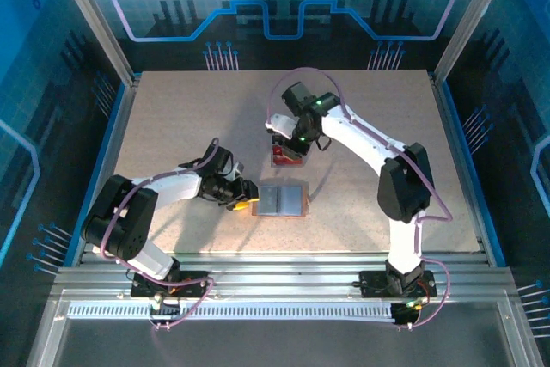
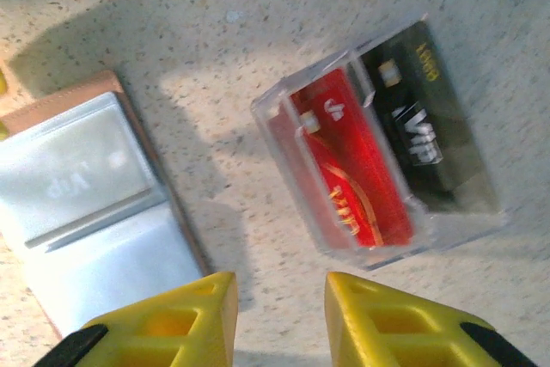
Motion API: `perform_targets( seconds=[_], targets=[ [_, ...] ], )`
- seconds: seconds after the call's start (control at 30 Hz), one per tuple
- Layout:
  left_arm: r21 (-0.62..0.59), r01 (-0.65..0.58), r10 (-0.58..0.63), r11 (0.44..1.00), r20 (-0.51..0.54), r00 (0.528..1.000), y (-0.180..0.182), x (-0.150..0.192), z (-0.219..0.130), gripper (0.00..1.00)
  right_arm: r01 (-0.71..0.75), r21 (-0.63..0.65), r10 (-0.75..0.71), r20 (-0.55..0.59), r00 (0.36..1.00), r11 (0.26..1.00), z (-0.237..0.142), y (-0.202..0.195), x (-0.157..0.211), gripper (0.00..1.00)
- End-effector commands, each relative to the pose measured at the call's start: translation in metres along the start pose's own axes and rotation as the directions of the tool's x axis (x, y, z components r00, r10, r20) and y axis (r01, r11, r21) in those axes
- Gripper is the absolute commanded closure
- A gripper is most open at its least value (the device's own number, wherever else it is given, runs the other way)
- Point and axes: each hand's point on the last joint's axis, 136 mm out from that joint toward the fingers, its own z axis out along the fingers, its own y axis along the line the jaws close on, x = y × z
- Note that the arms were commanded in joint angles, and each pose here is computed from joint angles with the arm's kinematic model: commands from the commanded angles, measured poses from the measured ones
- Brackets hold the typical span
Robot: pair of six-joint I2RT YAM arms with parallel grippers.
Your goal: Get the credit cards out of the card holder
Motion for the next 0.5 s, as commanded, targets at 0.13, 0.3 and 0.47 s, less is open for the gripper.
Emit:
perform_targets(
  seconds=[0.13, 0.3, 0.47],
  targets=[
    [0.057, 0.028, -0.025, 0.998, -0.047, 0.999, -0.004, 0.014, 0.01, 0.54, -0.207, 0.012, 0.203, 0.134, 0.97, 0.978, -0.018, 0.024, 0.001, 0.67],
    [0.044, 0.021, -0.019, 0.999, -0.047, 0.999, -0.006, 0.017, 0.011, 0.54, -0.305, -0.031, 0.306, 0.172, 0.936, 0.952, -0.022, 0.042, 0.01, 0.69],
    [0.028, 0.009, -0.009, 1.0, 0.002, 1.0, -0.01, 0.01, 0.002, 0.54, -0.44, -0.206, 0.482, 0.249, 0.84, 0.874, -0.018, 0.069, 0.005, 0.77]
  ],
)
